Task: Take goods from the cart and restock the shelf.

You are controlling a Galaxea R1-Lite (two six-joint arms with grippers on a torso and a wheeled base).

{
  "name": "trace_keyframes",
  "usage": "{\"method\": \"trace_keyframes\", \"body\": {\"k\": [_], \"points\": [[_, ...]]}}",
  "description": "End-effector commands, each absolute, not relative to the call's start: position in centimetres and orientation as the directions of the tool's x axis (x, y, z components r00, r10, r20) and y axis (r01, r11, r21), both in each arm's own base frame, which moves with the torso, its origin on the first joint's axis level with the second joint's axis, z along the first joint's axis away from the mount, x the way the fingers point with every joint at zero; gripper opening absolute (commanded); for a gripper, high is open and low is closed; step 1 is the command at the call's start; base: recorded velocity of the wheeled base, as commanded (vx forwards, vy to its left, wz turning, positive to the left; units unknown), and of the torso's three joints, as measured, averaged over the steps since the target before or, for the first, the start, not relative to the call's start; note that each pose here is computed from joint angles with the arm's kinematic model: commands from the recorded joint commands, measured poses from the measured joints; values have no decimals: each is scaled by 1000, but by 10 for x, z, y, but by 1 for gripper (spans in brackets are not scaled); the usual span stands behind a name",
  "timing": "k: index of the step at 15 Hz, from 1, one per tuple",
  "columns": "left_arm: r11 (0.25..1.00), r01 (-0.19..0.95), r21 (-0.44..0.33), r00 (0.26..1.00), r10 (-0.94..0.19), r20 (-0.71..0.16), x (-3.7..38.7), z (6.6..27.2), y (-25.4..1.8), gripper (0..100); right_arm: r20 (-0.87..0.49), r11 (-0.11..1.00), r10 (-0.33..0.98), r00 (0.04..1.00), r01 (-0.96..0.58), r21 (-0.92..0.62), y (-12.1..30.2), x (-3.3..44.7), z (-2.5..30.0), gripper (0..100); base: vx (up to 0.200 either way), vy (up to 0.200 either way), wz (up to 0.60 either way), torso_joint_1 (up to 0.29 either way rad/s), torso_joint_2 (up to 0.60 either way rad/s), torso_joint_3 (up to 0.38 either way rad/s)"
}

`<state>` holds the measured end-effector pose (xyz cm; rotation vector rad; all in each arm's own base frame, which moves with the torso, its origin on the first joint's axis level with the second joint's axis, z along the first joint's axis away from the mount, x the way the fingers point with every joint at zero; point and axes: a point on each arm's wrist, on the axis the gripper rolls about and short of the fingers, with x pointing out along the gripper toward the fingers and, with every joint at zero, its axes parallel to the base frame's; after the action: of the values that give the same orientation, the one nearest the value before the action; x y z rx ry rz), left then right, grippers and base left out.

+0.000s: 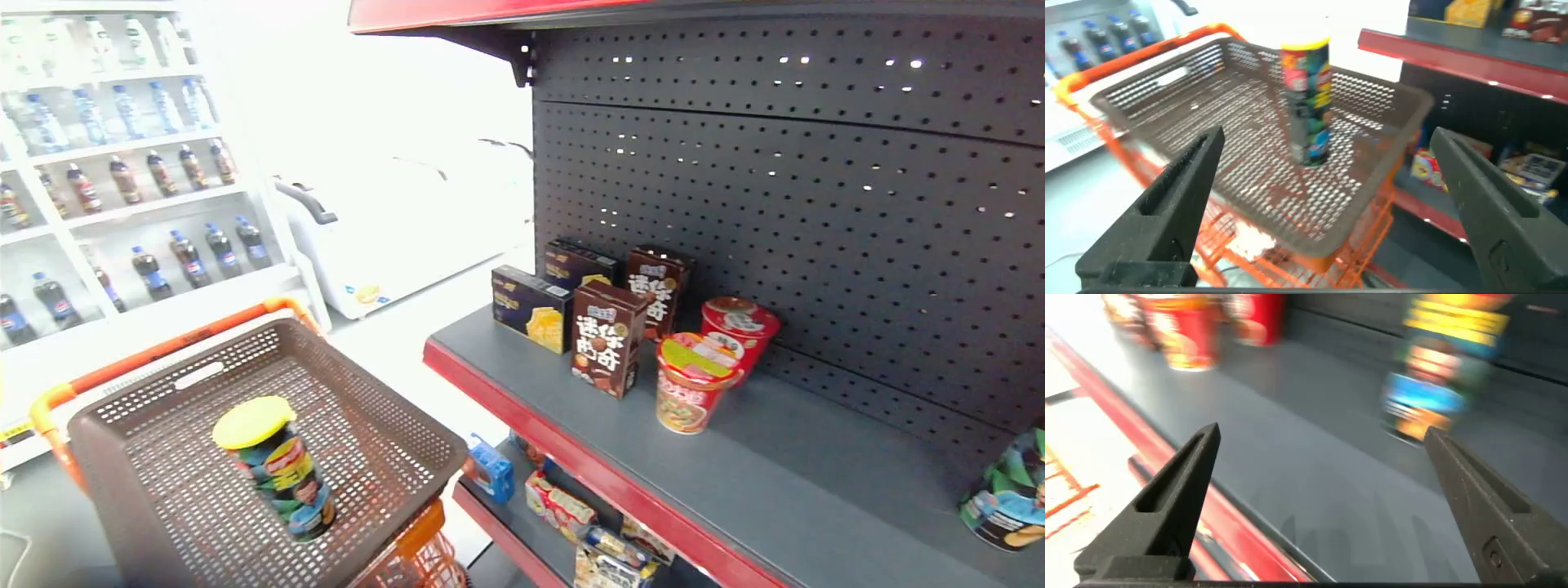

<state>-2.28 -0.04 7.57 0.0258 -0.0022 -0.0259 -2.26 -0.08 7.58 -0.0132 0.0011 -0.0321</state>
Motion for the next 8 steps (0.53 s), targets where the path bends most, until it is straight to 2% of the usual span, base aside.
{"method": "trace_keyframes", "body": {"k": [1,5,6,7,8], "points": [[999,28,26,1000,-28,3,-23,76,0,100,-2,999,-32,999,32,-14,-1,-22,76,100,0,0,600,7,2,-2],[999,26,26,1000,-26,0,-23,76,0,100,0,999,-34,999,34,-11,-1,-23,76,100,0,0,600,1,7,-2],[999,21,29,1000,-21,3,-23,76,0,100,0,999,-34,999,34,-11,-1,-23,76,100,0,0,0,0,0,0],[996,23,86,997,-29,66,-29,97,0,100,0,999,-32,999,32,-11,-1,-23,76,100,0,0,0,0,0,0],[992,29,124,998,-21,-61,-22,143,0,100,0,999,-34,999,34,-11,-1,-23,76,100,0,0,0,0,0,0]]}}
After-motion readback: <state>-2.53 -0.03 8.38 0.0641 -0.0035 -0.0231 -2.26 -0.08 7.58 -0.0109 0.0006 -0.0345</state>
